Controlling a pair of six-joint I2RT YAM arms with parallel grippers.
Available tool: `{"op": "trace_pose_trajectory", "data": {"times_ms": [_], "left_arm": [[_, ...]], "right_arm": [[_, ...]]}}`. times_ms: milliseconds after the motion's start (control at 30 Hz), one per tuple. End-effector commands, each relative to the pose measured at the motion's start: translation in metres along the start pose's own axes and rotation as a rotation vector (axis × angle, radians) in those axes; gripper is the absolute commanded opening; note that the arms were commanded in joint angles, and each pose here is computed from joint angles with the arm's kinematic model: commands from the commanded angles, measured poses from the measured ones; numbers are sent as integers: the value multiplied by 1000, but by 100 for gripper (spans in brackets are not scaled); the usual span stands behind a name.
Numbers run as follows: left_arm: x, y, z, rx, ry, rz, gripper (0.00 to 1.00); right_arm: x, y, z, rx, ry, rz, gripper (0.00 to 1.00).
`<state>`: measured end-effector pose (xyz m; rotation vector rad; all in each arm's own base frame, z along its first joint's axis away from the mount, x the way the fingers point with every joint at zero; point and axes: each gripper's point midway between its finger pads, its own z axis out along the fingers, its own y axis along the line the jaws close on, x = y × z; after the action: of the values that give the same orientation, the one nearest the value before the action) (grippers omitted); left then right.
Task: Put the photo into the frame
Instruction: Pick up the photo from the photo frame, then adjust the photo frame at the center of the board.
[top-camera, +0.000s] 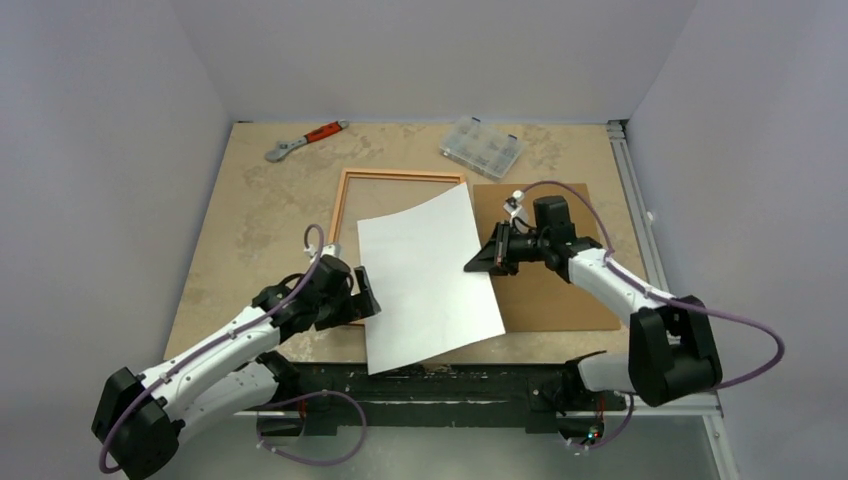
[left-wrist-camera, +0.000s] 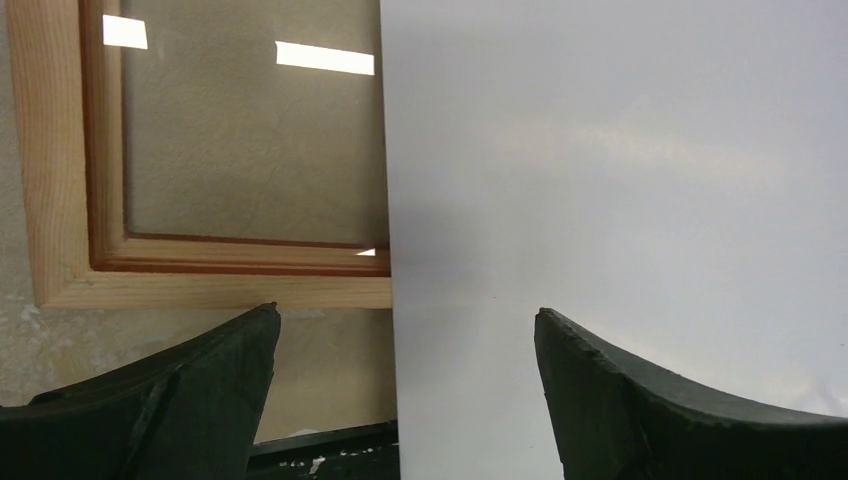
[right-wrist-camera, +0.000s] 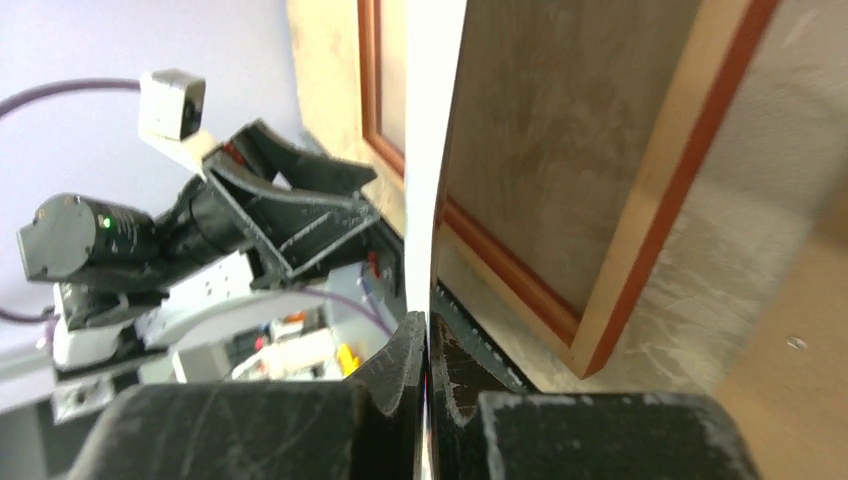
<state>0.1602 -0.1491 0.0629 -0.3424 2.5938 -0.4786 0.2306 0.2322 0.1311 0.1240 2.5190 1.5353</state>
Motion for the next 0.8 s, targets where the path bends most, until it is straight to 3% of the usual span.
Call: {"op": "trace_pose_trajectory", "data": {"times_ms": [0, 400, 600, 767], "left_arm": [[-23, -39, -5, 105, -27, 25, 95], [-17, -156, 26, 231, 75, 190, 91], [11, -222, 55, 300, 170, 246, 89], [31, -245, 80, 261, 217, 277, 83]], "right_arm": [[-27, 19, -39, 142, -159, -117, 0], [-69, 87, -189, 524, -746, -336, 0], [-69, 89, -222, 637, -824, -360, 0], [-68, 89, -230, 670, -841, -372, 0]]}}
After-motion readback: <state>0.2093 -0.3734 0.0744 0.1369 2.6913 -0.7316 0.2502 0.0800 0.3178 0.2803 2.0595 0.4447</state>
